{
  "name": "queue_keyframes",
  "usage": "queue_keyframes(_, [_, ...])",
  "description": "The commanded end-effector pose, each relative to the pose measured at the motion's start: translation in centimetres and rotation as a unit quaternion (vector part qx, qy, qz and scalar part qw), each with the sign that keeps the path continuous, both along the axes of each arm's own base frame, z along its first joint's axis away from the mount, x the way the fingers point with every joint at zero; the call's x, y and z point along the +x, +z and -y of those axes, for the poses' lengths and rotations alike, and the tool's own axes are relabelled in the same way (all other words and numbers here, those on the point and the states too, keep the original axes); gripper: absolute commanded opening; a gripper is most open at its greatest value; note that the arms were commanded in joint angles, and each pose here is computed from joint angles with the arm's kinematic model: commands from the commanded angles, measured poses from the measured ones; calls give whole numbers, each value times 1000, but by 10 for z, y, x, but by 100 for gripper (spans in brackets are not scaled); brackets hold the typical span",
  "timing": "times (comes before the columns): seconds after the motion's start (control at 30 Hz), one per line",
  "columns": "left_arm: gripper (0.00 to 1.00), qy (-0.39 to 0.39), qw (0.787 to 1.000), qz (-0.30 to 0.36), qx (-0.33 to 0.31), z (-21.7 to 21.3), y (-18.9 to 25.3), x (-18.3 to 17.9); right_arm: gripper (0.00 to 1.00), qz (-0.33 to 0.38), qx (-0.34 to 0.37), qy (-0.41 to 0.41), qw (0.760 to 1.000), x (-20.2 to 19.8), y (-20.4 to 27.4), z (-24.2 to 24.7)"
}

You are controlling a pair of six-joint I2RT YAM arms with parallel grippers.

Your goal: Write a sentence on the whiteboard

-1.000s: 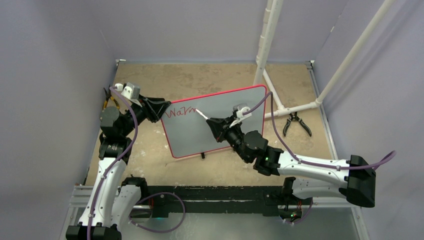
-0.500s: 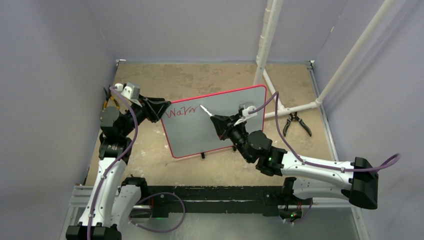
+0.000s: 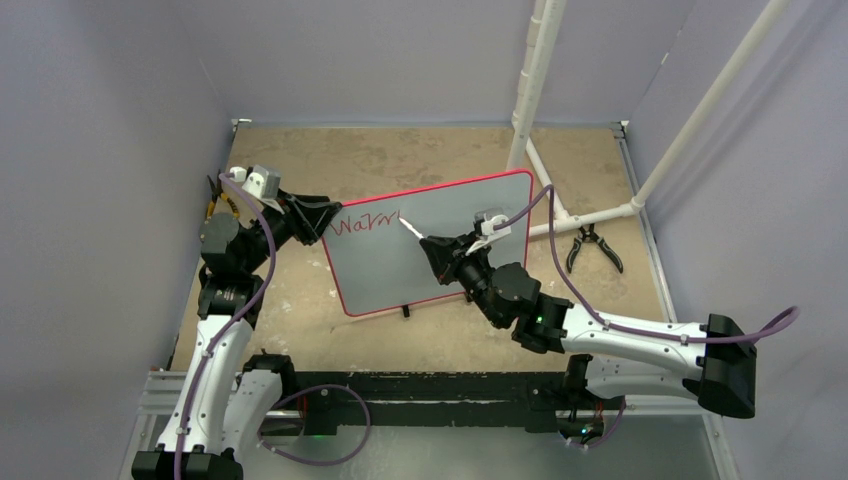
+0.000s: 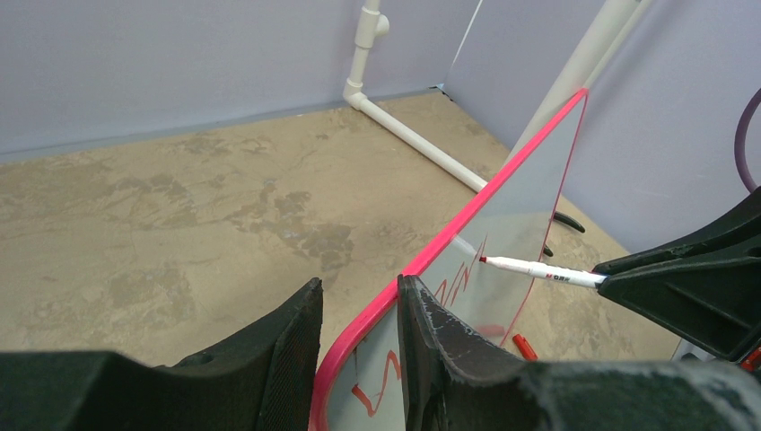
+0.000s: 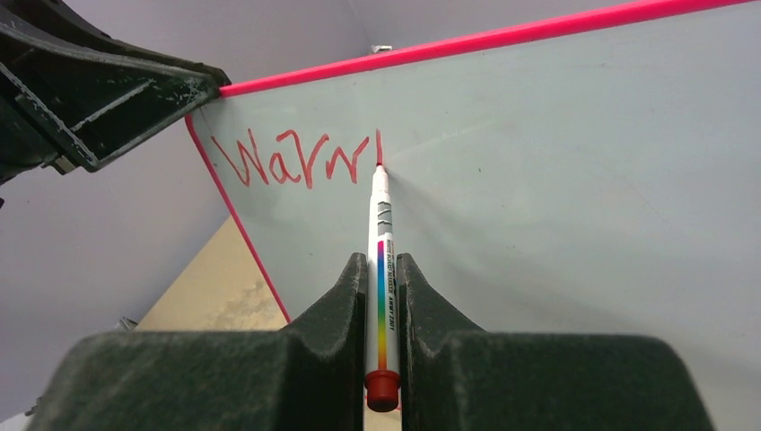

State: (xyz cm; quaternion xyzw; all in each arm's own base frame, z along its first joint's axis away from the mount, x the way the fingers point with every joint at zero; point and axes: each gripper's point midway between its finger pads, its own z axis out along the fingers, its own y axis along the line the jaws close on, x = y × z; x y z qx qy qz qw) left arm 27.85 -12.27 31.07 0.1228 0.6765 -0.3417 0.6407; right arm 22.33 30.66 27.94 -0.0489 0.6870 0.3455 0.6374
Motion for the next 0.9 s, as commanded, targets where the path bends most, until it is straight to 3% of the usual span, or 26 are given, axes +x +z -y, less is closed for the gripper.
queue_keyframes(0.0, [34, -11, 1000, 10, 8, 2, 1, -2, 0, -14, -9, -5, 1000, 0, -13, 6])
queue_keyframes(0.2, [34, -11, 1000, 11, 8, 2, 1, -2, 0, -15, -7, 2, 1000, -2, -13, 5])
queue_keyframes(0.4, [34, -11, 1000, 11, 7, 2, 1, -2, 0, 18, 25, 17, 999, -9, 18, 10])
queue_keyframes(0.87, [34, -10, 1000, 10, 8, 2, 0, -2, 0, 29, 13, 9, 999, -2, 24, 3])
